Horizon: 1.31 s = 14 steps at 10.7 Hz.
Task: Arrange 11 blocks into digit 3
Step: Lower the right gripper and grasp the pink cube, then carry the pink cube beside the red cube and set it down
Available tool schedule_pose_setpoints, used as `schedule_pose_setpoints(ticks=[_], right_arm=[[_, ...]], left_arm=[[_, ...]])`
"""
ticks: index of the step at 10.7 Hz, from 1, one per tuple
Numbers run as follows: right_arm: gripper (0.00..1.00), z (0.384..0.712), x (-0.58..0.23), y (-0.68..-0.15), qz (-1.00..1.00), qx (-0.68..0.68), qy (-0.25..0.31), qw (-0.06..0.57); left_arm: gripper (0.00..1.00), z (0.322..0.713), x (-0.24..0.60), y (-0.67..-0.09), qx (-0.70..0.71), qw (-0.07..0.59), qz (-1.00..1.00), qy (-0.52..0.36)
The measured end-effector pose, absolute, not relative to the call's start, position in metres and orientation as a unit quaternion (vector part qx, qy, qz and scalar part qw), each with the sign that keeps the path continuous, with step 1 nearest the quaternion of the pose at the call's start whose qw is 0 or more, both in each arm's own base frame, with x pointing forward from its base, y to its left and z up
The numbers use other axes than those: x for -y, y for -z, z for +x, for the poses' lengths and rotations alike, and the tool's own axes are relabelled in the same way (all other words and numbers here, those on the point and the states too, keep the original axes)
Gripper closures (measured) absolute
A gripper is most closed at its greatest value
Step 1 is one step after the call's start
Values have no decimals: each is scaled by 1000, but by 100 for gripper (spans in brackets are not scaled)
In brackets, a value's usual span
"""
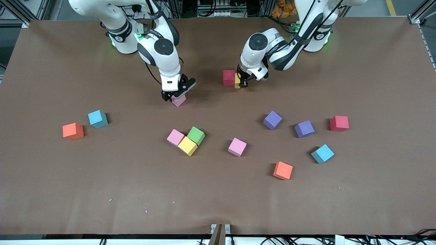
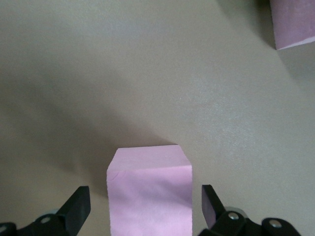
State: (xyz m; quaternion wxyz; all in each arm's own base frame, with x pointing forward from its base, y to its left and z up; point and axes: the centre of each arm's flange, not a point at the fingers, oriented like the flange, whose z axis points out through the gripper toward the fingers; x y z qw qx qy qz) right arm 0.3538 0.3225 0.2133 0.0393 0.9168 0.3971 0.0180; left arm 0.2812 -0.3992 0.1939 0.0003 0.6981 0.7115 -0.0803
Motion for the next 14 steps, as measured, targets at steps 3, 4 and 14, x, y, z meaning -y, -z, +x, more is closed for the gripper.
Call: schedule_pose_setpoints(ticks=[3,4,14], right_arm=[[0,351,-320,-202,916,-398,-11,42],[0,350,-319,-200,916,-398,-8,43],[38,351,-313,-194,918,-394,-3,46]], left_arm=[[46,280,397,-195,-711,-11,700,75],[46,280,397,-195,-710,-14,700,73],[46,277,398,-195,-708,-17,702,73]])
